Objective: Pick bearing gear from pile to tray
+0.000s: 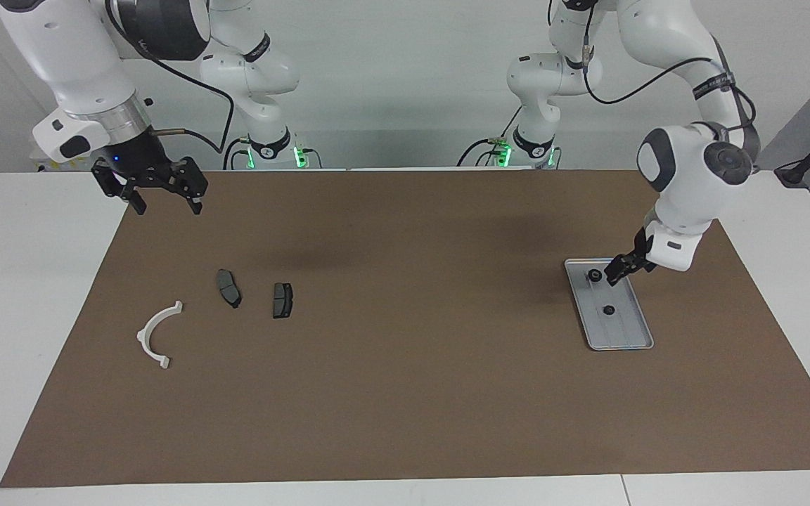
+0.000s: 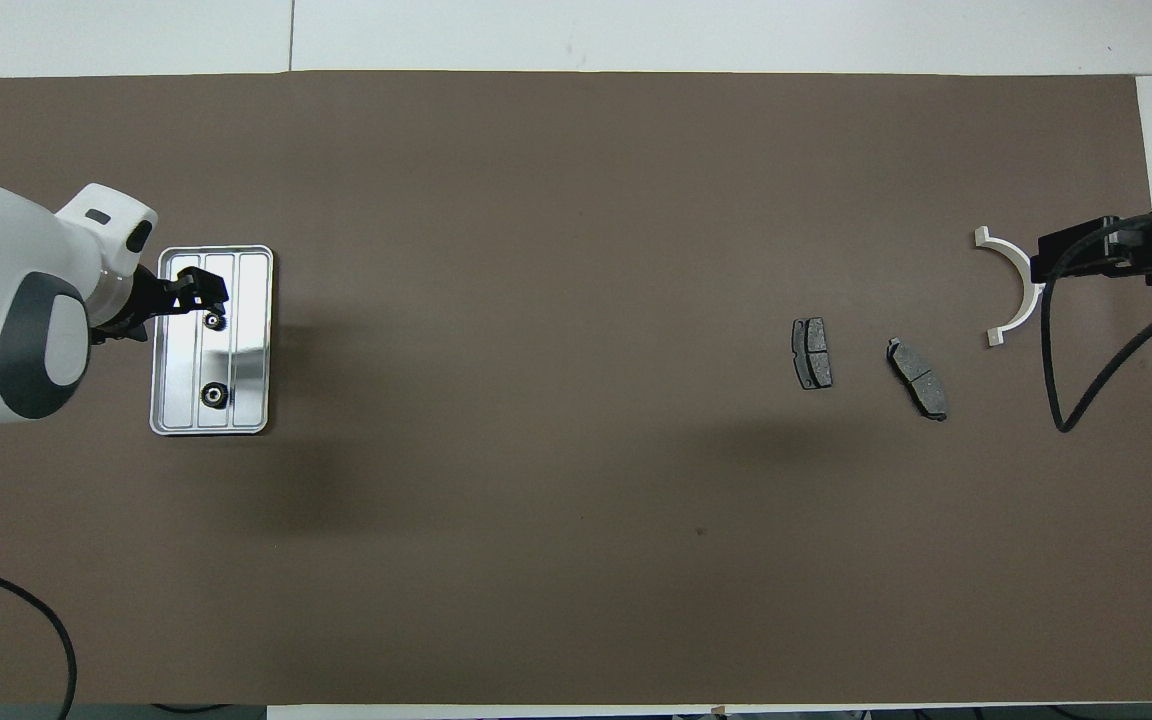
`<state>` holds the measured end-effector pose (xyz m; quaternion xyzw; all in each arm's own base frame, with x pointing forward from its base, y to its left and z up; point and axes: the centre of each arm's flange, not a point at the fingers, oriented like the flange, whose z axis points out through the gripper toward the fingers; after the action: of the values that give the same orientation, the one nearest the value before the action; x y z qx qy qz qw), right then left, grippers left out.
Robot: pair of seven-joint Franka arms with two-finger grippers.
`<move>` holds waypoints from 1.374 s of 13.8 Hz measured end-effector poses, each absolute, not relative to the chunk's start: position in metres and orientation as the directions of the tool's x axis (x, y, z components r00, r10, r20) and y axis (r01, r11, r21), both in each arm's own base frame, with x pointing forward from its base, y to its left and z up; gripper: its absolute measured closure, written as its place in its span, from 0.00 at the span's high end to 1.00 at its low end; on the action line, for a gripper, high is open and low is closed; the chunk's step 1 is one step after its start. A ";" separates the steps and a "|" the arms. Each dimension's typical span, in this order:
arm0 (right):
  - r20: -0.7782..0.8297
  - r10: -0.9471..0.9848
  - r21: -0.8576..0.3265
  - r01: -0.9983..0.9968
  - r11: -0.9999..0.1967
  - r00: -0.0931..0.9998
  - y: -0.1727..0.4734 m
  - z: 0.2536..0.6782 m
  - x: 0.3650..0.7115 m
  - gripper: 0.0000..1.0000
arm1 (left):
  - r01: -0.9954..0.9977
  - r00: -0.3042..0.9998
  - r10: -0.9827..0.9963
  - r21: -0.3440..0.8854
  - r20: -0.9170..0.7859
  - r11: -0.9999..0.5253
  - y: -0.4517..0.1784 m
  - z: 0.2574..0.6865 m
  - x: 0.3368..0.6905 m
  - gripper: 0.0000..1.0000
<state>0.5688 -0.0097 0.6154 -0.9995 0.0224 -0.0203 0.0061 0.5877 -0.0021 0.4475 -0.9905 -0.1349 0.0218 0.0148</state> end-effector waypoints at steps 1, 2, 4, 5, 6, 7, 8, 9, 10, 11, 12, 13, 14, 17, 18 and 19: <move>0.040 -0.045 -0.013 -0.044 -0.999 0.998 -0.010 0.615 0.569 1.00 | 0.267 0.962 0.269 -0.038 -0.049 -0.963 -0.002 0.466 0.584 1.00; 0.040 -0.044 -0.013 -0.044 -0.999 0.998 -0.009 0.615 0.569 1.00 | 0.268 0.961 0.270 -0.040 -0.059 -0.963 -0.002 0.481 0.581 1.00; 0.040 -0.044 -0.013 -0.044 -0.999 0.998 -0.009 0.615 0.569 1.00 | 0.267 0.961 0.269 -0.042 -0.067 -0.963 -0.002 0.503 0.578 1.00; 0.040 -0.044 -0.013 -0.044 -0.999 0.998 -0.009 0.615 0.569 1.00 | 0.267 0.961 0.270 -0.042 -0.067 -0.963 -0.002 0.513 0.575 1.00; 0.040 -0.044 -0.013 -0.043 -0.999 0.998 -0.009 0.615 0.569 1.00 | 0.269 0.960 0.271 -0.043 -0.075 -0.962 -0.001 0.522 0.569 1.00; 0.040 -0.044 -0.013 -0.043 -0.999 0.998 -0.009 0.615 0.569 1.00 | 0.269 0.958 0.272 -0.046 -0.086 -0.962 0.000 0.531 0.563 1.00; 0.040 -0.043 -0.013 -0.043 -0.999 0.998 -0.009 0.615 0.569 1.00 | 0.269 0.959 0.272 -0.044 -0.084 -0.962 0.001 0.540 0.557 1.00; 0.040 -0.043 -0.013 -0.043 -0.999 0.998 -0.009 0.615 0.569 1.00 | 0.268 0.959 0.271 -0.042 -0.078 -0.962 0.001 0.549 0.553 1.00; 0.040 -0.043 -0.013 -0.043 -0.999 0.998 -0.009 0.615 0.569 1.00 | 0.267 0.960 0.269 -0.041 -0.075 -0.963 0.000 0.554 0.549 1.00; 0.040 -0.043 -0.013 -0.043 -0.999 0.998 -0.009 0.615 0.569 1.00 | 0.265 0.961 0.267 -0.040 -0.074 -0.964 -0.001 0.557 0.547 1.00; 0.040 -0.043 -0.013 -0.043 -0.999 0.998 -0.009 0.615 0.569 1.00 | 0.265 0.960 0.267 -0.041 -0.079 -0.963 -0.001 0.557 0.546 1.00; 0.040 -0.043 -0.013 -0.043 -0.999 0.998 -0.009 0.615 0.569 1.00 | 0.269 0.959 0.271 -0.043 -0.084 -0.962 0.002 0.556 0.546 1.00; 0.041 -0.043 -0.012 -0.043 -0.999 0.998 -0.009 0.615 0.569 1.00 | 0.270 0.958 0.273 -0.043 -0.086 -0.962 0.003 0.555 0.546 1.00; 0.041 -0.043 -0.008 -0.043 -0.999 0.998 -0.009 0.616 0.569 1.00 | 0.238 0.967 0.240 -0.039 -0.084 -0.970 -0.002 0.555 0.546 1.00; 0.041 -0.043 -0.008 -0.043 -0.999 0.998 -0.009 0.616 0.569 1.00 | 0.219 0.972 0.221 -0.037 -0.084 -0.975 -0.002 0.556 0.546 1.00; 0.041 -0.043 -0.008 -0.043 -0.999 0.998 -0.009 0.616 0.569 1.00 | 0.206 0.974 0.209 -0.036 -0.083 -0.978 -0.003 0.557 0.546 1.00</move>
<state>0.5688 -0.0093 0.6155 -0.9996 0.0214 -0.0205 0.0035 0.5460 -0.0031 0.5567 -0.9935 -0.1045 0.0430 0.0137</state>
